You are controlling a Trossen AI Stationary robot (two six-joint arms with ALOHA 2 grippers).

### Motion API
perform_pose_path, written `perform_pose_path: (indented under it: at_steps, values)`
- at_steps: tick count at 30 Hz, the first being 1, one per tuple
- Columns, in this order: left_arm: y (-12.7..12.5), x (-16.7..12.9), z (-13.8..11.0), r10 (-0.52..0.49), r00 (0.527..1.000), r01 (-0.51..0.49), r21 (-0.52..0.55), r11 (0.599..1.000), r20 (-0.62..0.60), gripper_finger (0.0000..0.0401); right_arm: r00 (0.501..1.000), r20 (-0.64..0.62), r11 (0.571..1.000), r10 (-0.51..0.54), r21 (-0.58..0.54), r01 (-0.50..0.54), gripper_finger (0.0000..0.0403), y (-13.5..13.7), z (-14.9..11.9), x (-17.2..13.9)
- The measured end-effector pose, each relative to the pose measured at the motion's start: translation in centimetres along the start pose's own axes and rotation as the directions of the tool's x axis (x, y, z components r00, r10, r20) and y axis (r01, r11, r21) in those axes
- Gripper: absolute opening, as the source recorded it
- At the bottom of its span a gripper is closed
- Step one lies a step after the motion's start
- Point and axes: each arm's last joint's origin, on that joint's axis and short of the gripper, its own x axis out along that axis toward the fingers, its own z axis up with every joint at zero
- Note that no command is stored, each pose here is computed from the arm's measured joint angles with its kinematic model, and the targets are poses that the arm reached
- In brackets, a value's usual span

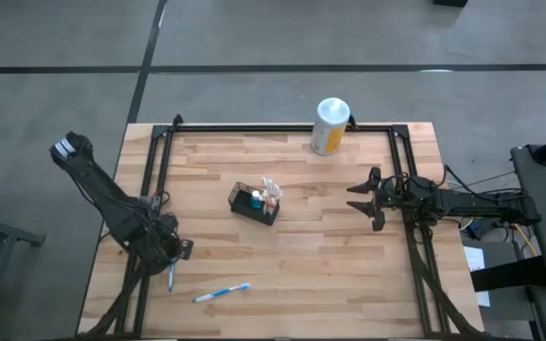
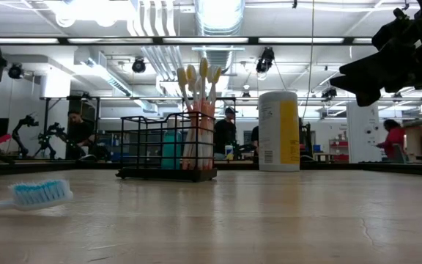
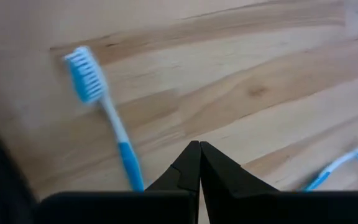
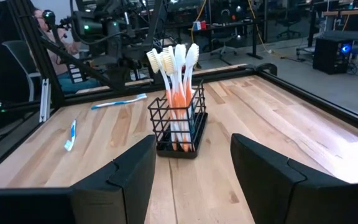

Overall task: Pick & Place toothbrushing station
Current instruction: Put the blue toothbrush into the left section of the wire organizer

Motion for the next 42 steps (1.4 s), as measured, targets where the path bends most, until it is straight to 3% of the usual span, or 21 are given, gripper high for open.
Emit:
perform_pose_path:
  at_steps: [9, 18, 26, 36, 42]
  values:
    - [1.2, -0.1, 0.1, 0.210, 0.972, -0.223, -0.126, 0.967, -0.110, 0.0010, 1.000, 0.000, 1.000, 0.000, 0.000, 0.000, 0.0203, 0.0, 0.0, 0.0]
    - [1.1, -0.1, 0.7, 0.144, 0.989, -0.141, -0.079, 0.987, 0.029, 0.0010, 1.000, 0.000, 1.000, 0.000, 0.000, 0.000, 0.0203, 0.0, 0.0, 0.0]
    - [1.9, 0.5, 1.2, 0.179, 0.980, -0.166, -0.133, 0.977, 0.086, 0.0013, 1.000, 0.001, 1.000, 0.000, 0.000, 0.000, 0.0203, 0.0, 0.0, 0.0]
    - [2.3, 1.1, 1.3, 0.182, 0.981, -0.169, -0.174, 0.970, 0.066, 0.0105, 1.000, 0.001, 1.000, 0.000, 0.000, 0.000, 0.0203, 0.0, 0.0, 0.0]
    - [2.4, 1.1, 1.1, 0.224, 0.975, -0.218, -0.183, 0.959, 0.011, 0.0133, 1.000, 0.001, 1.000, 0.000, 0.000, 0.000, 0.0203, 0.0, 0.0, 0.0]
